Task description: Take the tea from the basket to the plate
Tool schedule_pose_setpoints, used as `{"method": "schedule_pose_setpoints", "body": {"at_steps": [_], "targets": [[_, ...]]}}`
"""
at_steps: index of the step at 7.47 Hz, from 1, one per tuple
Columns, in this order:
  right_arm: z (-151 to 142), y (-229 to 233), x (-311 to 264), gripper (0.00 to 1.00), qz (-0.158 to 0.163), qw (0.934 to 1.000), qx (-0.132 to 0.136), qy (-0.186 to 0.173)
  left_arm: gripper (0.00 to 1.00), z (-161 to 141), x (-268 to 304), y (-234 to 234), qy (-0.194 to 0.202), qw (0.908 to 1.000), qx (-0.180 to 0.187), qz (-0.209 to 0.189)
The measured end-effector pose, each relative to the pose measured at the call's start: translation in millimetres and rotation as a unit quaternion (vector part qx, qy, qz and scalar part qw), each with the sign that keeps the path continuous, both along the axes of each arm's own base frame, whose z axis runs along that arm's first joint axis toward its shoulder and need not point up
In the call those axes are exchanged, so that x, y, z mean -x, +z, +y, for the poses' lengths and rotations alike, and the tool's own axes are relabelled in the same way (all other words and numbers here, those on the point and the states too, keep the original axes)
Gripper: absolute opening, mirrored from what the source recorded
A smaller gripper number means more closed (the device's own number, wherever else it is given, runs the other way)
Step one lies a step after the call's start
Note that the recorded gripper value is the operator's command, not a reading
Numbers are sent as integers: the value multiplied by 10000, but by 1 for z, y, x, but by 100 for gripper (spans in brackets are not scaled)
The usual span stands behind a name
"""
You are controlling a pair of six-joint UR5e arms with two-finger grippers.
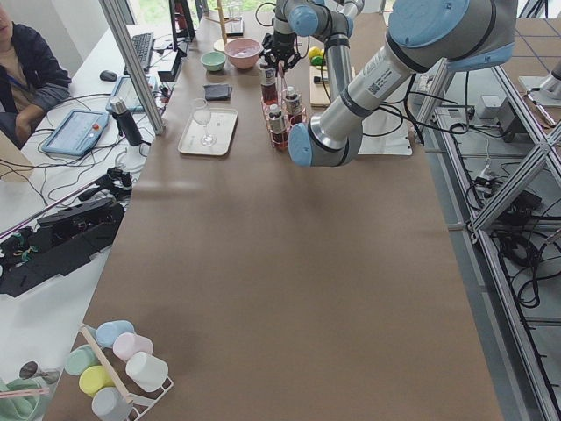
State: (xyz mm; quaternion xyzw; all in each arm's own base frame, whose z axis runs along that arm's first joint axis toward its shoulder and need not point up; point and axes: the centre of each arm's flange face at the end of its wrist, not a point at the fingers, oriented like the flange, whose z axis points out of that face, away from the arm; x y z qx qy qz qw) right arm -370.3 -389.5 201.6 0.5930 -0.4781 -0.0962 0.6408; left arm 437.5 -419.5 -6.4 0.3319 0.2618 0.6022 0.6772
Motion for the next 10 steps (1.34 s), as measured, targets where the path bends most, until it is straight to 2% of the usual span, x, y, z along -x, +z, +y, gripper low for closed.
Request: {"method": "schedule_pose_setpoints", "body": {"at_steps": [5,7,10], "targets": [[-43,-22,-65,0,-104,9997,-173,108,0,0,1,0,-2,10000,-5,6],[-64,-16,-86,0,40,9998,-125,119,0,1,1,-1,-1,10000,-9,12],[-109,19,-88,0,351,9990,102,239,0,1,3,-2,-4,10000,-19,21]]}}
